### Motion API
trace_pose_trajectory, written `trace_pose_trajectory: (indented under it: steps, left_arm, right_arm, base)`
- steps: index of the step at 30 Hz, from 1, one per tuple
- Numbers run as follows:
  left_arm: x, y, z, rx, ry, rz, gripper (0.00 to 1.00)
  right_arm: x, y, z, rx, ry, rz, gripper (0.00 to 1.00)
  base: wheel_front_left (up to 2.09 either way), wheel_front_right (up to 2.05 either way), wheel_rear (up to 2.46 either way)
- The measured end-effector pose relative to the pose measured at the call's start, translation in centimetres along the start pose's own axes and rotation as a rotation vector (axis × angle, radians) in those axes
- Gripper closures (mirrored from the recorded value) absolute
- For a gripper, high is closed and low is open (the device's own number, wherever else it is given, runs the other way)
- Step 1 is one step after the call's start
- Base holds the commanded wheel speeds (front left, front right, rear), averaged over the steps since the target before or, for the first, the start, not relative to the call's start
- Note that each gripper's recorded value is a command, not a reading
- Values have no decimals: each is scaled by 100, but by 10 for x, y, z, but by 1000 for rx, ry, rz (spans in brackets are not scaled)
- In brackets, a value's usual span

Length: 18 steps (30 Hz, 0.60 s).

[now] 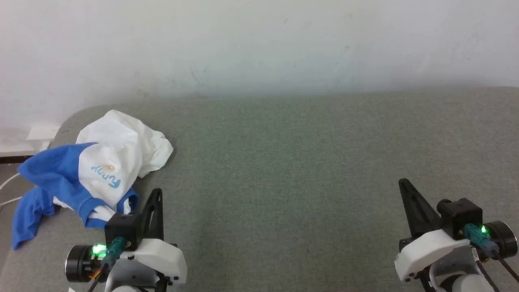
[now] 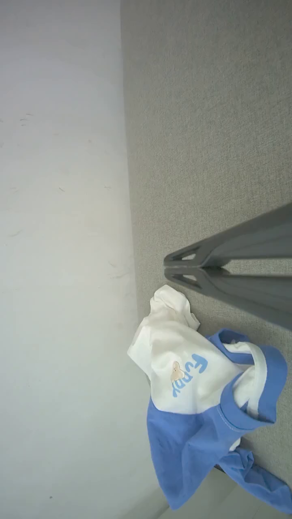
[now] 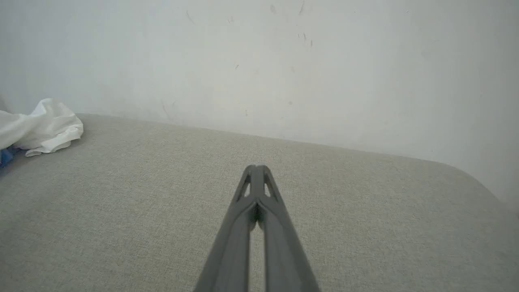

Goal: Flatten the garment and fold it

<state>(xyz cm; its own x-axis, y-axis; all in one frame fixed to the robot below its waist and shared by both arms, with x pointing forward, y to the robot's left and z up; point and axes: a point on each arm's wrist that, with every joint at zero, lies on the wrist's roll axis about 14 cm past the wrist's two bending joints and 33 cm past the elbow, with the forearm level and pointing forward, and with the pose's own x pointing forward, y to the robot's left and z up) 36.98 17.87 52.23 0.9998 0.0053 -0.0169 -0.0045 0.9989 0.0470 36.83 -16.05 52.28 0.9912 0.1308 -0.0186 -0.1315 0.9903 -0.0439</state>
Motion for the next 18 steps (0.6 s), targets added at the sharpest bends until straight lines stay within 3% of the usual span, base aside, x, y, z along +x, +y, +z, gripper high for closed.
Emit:
trace_pose_trajectory:
  steps: [12, 13, 18]
  left_arm:
    - [0, 0, 0, 0, 0, 0, 100]
    - [0, 0, 0, 0, 0, 0, 0]
    - [0, -1, -1, 0, 3, -1, 0]
  right_arm:
    - [0, 0, 0, 0, 0, 0, 100]
    - [0, 0, 0, 0, 1, 0, 0]
    - [0, 0, -1, 0, 1, 0, 0]
  base:
    - [0, 0, 0]
    - [0, 0, 0]
    - [0, 0, 0]
